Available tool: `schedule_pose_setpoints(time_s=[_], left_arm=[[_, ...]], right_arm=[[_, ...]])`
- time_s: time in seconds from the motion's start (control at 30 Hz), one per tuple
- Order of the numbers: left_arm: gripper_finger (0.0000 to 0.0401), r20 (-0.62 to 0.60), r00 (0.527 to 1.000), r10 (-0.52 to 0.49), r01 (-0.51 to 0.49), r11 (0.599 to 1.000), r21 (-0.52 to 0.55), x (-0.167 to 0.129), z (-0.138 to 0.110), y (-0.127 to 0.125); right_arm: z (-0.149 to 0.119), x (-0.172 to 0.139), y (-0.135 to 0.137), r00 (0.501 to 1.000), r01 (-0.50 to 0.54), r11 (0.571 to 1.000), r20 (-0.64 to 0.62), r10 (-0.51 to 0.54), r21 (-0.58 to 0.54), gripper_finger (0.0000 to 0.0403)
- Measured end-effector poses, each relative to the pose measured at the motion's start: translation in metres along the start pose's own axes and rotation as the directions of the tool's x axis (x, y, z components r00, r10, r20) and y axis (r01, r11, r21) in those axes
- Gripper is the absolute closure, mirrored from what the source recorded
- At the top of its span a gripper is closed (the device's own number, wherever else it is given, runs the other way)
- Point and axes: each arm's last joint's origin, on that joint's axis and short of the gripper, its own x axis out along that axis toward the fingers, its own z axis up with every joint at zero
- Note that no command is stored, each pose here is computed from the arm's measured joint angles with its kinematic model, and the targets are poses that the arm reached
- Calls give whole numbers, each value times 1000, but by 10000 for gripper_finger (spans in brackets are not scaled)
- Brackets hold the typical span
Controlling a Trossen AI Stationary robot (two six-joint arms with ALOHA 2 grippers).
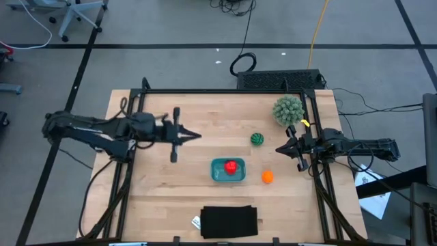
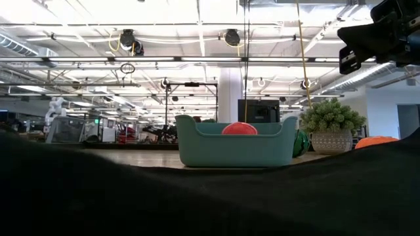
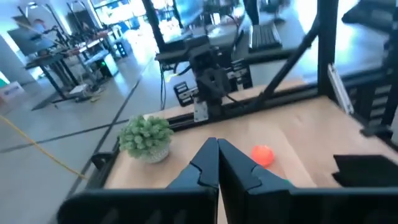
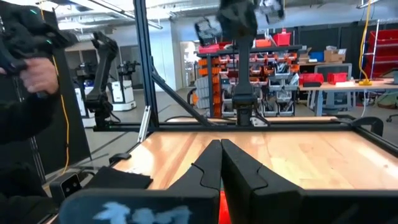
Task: Pick and placing Produce into tupperware
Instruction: Put the green watermelon into the blue bin
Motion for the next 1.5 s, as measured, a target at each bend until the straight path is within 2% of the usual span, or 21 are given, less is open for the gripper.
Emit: schedule_pose_setpoints(time_s=[0.13, 0.2, 0.27, 0.37, 0.43, 0.5, 0.63, 0.77, 0.97, 1.13, 1.27, 1.5], left_arm=[[401, 141, 984, -108, 118, 991, -62, -12, -25, 5], [401, 191, 974, -119, 135, 988, -74, -18, -35, 1], [401, 177, 982, -71, 90, 991, -102, -23, -47, -2], [401, 114, 991, 64, -47, 988, -149, -32, -60, -6], [401, 72, 991, 115, -101, 980, -172, -36, -66, -10], [401, 23, 992, 122, -117, 981, -152, -39, -73, -17], [401, 16, 985, 171, -169, 981, -91, -51, -72, -32], [401, 62, 985, 159, -158, 987, -23, -64, -72, -39], [401, 81, 978, 192, -194, 981, 15, -74, -87, -30], [401, 145, 982, 125, -125, 992, -9, -81, -97, -24], [401, 129, 978, 162, -152, 985, -82, -85, -109, -23], [401, 117, 981, 152, -141, 985, -95, -87, -135, -31]], right_arm=[[0, 0, 0, 1000, 0, 1000, 1, 0, 0, 403], [0, 0, 0, 1000, 0, 1000, 1, 0, -1, 403], [0, 0, 0, 1000, 0, 1000, 4, 0, -1, 403], [1, 0, 0, 1000, -1, 1000, 5, 1, -2, 403], [0, 0, 0, 1000, 0, 1000, 5, 1, -3, 403], [1, 0, 0, 1000, -1, 1000, 6, 1, -5, 403], [1, 0, 0, 1000, -1, 1000, 6, 1, -5, 403], [1, 0, 0, 1000, -1, 1000, 6, 1, -6, 403], [1, 0, 0, 1000, -1, 1000, 7, 1, -6, 403], [1, 0, 0, 1000, -1, 1000, 7, 1, 14, 403], [1, 0, 0, 1000, -1, 1000, 8, 1, 27, 403], [1, 0, 0, 1000, -6, 1000, 9, 6, 27, 403]])
